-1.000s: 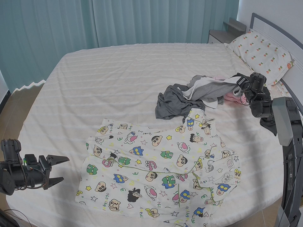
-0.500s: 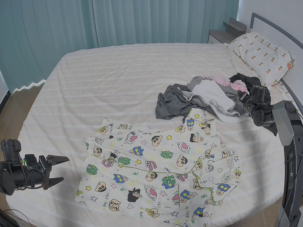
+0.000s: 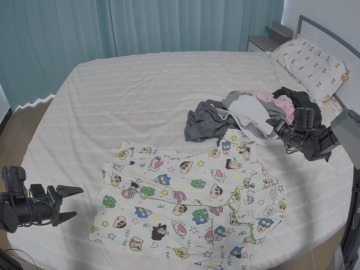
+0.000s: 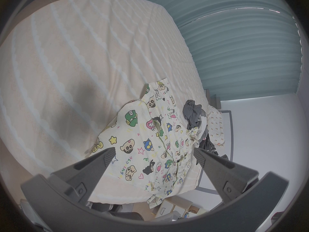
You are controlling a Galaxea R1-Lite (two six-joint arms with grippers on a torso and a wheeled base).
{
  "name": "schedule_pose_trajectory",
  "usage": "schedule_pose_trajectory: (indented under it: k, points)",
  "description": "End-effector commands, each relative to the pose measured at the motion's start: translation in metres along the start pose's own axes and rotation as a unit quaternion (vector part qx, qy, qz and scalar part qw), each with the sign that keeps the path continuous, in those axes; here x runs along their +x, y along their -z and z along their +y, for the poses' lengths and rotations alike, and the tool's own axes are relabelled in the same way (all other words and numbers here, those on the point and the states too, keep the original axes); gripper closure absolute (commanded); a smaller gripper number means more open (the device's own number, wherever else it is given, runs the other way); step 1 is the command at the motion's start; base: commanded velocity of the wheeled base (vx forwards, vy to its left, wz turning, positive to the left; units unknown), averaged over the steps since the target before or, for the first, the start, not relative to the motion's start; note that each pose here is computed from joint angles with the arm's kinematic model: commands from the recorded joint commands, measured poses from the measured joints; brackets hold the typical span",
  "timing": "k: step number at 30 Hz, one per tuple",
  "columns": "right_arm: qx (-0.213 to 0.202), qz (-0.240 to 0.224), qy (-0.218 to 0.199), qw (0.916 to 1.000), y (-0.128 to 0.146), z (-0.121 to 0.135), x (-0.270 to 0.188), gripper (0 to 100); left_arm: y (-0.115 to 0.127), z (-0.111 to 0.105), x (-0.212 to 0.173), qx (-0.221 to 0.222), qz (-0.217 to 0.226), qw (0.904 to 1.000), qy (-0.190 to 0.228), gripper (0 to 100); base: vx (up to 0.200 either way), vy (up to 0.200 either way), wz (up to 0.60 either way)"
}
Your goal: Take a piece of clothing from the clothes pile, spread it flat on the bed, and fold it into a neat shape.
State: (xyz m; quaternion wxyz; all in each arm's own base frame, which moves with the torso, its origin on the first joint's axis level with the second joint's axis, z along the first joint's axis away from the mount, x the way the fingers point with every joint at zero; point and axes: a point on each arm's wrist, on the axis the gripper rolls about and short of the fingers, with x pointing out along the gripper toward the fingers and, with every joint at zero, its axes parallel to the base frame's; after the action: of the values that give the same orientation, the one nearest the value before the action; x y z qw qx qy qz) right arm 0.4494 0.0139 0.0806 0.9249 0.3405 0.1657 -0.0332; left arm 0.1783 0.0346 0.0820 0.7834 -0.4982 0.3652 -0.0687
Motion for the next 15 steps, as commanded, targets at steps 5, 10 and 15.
schedule_pose_trajectory:
  k: [5,10,15]
  points:
    - [-0.015,0.075,-0.095,0.9925,0.059,0.073,-0.025,0,0.002,0.0,0.001,0.0,0.004,1.0,0.0,0,0.0,0.0,0.0]
    - [-0.028,0.111,-0.1,0.9884,0.094,0.082,-0.02,0,0.002,0.0,0.001,0.0,0.005,1.0,-0.001,0,0.0,0.0,0.0]
    - [-0.031,0.123,-0.092,0.9877,0.105,0.077,-0.015,0,0.002,0.0,0.001,0.0,0.005,1.0,-0.001,0,0.0,0.0,0.0]
